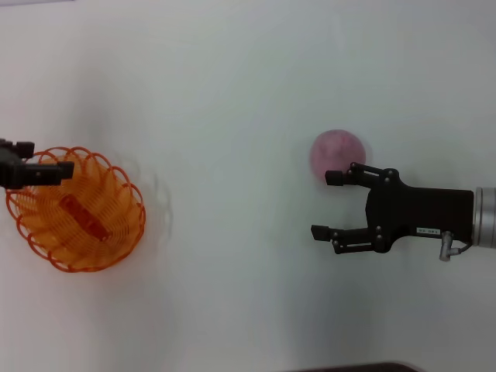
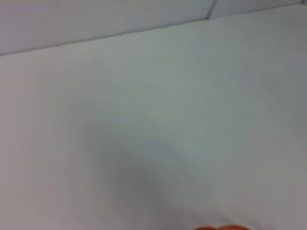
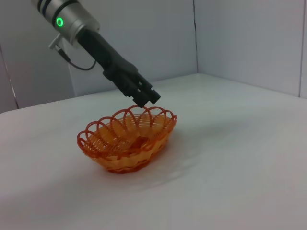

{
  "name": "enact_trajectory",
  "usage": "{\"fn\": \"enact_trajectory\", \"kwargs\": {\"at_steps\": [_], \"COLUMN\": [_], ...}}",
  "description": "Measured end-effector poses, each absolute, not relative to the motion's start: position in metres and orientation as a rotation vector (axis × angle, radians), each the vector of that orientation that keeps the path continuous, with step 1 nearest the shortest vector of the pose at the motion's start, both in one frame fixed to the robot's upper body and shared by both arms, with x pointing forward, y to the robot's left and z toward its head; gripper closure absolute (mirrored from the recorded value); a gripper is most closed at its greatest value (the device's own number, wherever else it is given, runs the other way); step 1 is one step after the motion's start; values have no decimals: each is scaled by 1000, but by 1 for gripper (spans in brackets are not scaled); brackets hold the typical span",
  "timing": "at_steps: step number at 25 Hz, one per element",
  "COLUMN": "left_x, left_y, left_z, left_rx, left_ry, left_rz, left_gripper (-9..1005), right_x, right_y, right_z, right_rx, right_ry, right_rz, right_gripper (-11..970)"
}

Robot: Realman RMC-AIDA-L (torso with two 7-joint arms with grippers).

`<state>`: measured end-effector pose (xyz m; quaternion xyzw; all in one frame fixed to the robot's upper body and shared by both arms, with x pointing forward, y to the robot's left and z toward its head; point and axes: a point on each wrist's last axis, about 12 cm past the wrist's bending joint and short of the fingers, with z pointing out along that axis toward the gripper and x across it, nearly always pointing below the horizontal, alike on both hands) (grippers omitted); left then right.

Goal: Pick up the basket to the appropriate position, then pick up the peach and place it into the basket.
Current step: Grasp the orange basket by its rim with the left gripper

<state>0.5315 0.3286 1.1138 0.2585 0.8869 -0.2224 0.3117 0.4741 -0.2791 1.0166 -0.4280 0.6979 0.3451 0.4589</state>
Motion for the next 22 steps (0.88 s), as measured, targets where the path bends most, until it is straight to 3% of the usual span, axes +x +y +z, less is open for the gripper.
{"fn": "enact_trajectory", "kwargs": {"at_steps": [22], "left_x": [553], "left_y": [316], "left_z": [1124], "left_rx": [882], "left_ry": [2363], "left_rz": [-343], "left_gripper": [123], "right_x": [475], "right_y": [-279], "right_z": [1017], "right_rx": [-1056], "right_ry": [1717], "right_rz": [850], "right_gripper": [2]}}
